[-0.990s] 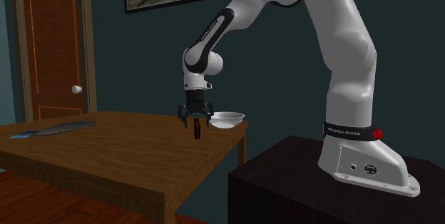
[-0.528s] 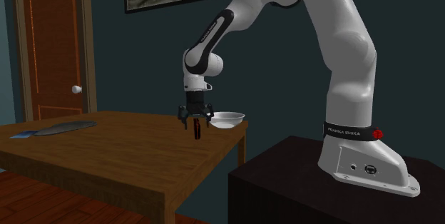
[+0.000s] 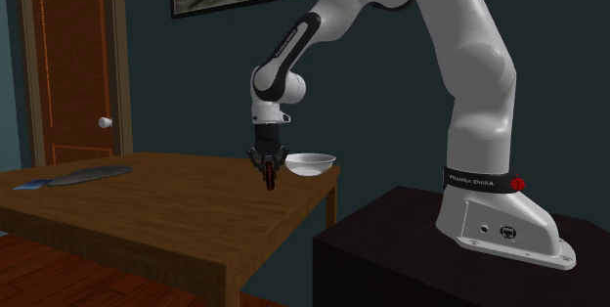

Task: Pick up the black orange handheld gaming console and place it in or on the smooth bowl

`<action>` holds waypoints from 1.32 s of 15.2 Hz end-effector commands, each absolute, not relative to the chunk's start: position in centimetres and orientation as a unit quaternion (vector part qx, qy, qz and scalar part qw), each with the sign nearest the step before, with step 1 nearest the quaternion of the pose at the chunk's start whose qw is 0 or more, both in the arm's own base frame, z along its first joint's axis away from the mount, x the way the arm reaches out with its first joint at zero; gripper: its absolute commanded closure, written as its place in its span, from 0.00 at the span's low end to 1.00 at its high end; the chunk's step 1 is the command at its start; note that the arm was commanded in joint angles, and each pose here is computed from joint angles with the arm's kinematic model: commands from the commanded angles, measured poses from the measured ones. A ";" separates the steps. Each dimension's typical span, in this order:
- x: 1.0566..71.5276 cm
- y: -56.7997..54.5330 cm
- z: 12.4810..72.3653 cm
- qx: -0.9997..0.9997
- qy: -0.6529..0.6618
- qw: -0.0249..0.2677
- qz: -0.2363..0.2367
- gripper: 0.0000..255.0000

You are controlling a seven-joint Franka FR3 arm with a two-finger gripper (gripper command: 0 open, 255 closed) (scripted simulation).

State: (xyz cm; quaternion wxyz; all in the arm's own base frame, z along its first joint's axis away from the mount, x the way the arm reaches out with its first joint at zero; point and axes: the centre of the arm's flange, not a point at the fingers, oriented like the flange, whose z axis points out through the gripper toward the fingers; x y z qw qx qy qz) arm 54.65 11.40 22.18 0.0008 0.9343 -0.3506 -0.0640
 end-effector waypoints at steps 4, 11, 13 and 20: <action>54.5 11.4 23.0 0.934 -0.350 0.002 -0.068 1.00; 54.5 11.4 26.6 0.934 -0.350 0.002 -0.068 1.00; 54.5 11.4 27.7 0.934 -0.350 0.002 -0.068 1.00; 54.5 11.4 31.4 0.934 -0.350 0.002 -0.068 1.00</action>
